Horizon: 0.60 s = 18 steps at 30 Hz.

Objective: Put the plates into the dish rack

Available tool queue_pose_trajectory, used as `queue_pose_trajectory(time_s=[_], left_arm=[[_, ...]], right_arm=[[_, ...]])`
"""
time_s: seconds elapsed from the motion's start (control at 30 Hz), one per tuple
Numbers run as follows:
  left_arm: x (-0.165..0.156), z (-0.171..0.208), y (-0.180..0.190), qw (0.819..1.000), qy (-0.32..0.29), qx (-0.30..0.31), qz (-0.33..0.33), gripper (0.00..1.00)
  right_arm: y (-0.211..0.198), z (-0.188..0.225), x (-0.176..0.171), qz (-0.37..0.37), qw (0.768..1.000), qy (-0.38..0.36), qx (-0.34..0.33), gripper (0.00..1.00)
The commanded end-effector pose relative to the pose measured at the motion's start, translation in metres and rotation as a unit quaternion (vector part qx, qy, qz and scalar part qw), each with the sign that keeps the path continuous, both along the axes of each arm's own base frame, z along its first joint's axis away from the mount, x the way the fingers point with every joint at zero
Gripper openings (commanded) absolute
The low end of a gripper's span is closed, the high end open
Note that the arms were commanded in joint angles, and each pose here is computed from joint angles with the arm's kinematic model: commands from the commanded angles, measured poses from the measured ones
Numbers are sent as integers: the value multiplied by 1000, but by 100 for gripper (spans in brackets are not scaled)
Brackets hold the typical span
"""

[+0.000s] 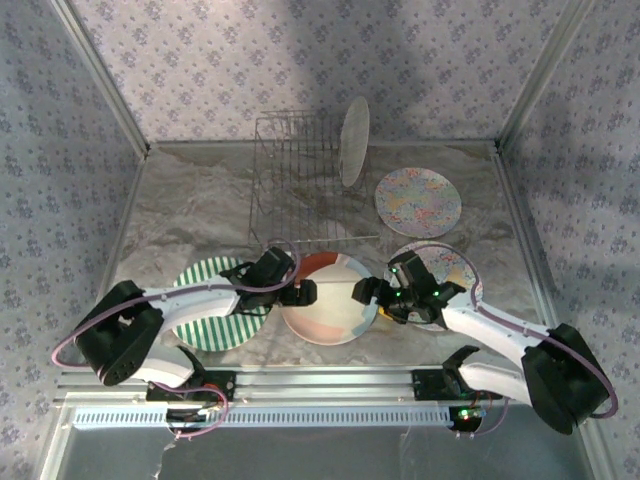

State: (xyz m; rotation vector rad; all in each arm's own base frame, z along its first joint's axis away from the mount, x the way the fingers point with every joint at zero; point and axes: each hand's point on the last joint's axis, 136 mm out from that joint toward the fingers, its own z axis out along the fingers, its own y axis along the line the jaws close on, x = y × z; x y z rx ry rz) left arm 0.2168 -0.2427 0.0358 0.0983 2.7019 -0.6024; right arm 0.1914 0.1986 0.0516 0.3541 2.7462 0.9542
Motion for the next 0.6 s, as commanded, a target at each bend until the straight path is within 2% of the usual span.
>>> queue_pose_trajectory(time_s=[0.0,0.57], left_arm=[[-2,-4,-9,1000,4,-4,-9,99],[-3,-6,-20,1000,10,-3,-16,99]], right_arm=[[-6,-12,-4,-15,1000,17,-17,90],[2,-22,-1,-15,1000,20,-14,90]])
